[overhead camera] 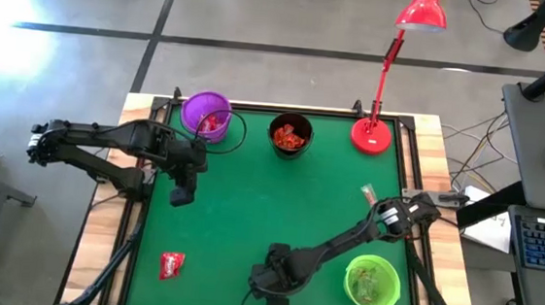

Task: Sort candy
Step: Put the red gummy into the green bucket

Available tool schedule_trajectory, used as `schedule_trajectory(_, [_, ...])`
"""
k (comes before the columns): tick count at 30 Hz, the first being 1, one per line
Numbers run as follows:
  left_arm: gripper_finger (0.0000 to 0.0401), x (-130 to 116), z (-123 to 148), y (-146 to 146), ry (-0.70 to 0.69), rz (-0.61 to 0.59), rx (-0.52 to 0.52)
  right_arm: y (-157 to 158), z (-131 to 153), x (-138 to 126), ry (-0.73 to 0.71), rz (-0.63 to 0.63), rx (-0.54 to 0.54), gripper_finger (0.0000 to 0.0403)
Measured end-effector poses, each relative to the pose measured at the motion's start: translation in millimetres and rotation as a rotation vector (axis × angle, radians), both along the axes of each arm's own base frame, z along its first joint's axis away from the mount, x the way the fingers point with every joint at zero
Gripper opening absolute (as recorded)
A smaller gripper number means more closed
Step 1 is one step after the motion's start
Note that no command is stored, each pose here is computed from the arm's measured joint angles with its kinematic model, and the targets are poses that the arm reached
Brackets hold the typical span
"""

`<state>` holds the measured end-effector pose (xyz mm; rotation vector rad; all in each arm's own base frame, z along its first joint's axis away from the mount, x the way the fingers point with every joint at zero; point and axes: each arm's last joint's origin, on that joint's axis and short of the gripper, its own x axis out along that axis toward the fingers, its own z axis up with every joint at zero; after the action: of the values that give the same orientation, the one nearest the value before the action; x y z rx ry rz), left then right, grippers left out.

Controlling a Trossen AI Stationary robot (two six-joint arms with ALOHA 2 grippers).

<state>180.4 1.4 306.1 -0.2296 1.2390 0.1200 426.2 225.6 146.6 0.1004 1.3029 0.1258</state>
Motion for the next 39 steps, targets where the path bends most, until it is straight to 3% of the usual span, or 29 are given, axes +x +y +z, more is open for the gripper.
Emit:
schedule_trajectory(11, [0.0141, 2, 1, 0, -0.019, 0.0, 0.001, 2, 2, -2, 0.057, 0.031, 0.105, 0.0017])
schedule_trajectory(17, [0.0141, 2, 1, 0, -0.023, 0.005, -0.001, 0, 16, -7, 0.08, -0.019, 0.123, 0.0013])
schedule_trajectory(26, [0.0141, 3, 1, 0, -0.031, 0.017, -0.005, -12, 85, -35, 0.097, -0.233, 0.153, 0.0013])
schedule_trajectory(39, [0.0141, 8, 2, 0, -0.069, 0.018, -0.004, -18, 182, -126, 0.052, -0.588, 0.027, 0.0013])
